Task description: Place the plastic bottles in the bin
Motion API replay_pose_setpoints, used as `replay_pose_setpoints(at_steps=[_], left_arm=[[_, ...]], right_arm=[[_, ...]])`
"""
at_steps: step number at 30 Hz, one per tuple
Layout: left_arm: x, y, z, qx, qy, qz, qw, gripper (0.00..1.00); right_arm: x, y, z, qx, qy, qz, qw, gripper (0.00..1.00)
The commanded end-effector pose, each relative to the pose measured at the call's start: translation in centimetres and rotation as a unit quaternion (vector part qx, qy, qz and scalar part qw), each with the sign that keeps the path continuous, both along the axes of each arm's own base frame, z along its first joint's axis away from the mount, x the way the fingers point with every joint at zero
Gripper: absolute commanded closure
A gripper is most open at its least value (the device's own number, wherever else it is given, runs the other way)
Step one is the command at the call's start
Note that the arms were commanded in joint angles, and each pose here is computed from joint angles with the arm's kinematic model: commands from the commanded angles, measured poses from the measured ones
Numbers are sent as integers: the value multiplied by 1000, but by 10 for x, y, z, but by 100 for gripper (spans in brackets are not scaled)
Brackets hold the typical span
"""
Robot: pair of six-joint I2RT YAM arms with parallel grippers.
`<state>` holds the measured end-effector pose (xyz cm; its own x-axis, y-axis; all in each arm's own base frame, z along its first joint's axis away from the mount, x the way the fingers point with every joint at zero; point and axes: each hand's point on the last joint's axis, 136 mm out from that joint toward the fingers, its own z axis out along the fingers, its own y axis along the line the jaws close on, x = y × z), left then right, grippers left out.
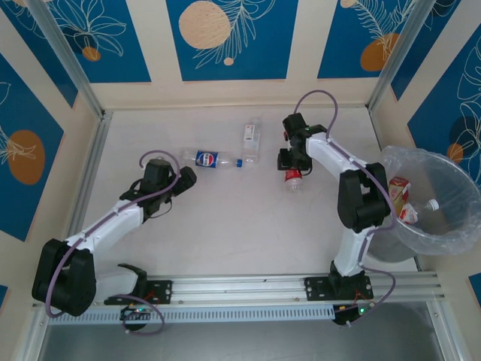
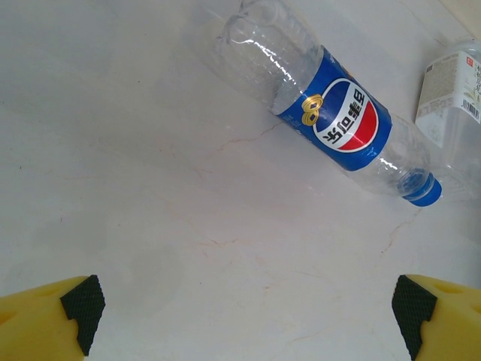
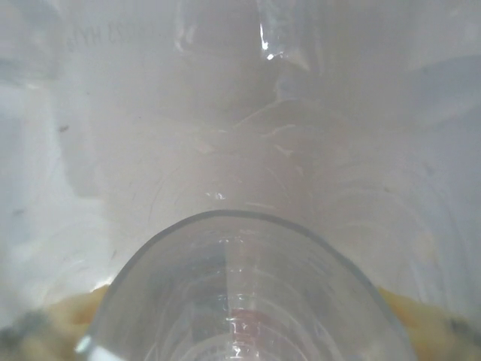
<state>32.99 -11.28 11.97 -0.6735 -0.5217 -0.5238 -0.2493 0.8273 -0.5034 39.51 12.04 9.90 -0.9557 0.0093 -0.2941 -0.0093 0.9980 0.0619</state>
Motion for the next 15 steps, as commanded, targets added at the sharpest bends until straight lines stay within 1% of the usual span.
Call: replay_pose_setpoints(at_steps=[1,9,15], left_arm=[[-3,2,3,-3,-3,-6,1000,1],[-1,0,3,-6,-3,-6,1000,0],[2,-4,1,-15,-1,-11,1000,0]], right_arm=[[-4,4,25,13,-38,-7,999,50],[-12,5,86,48,-123,-4,991,52],[-22,6,135,82,-195,2,977,53]])
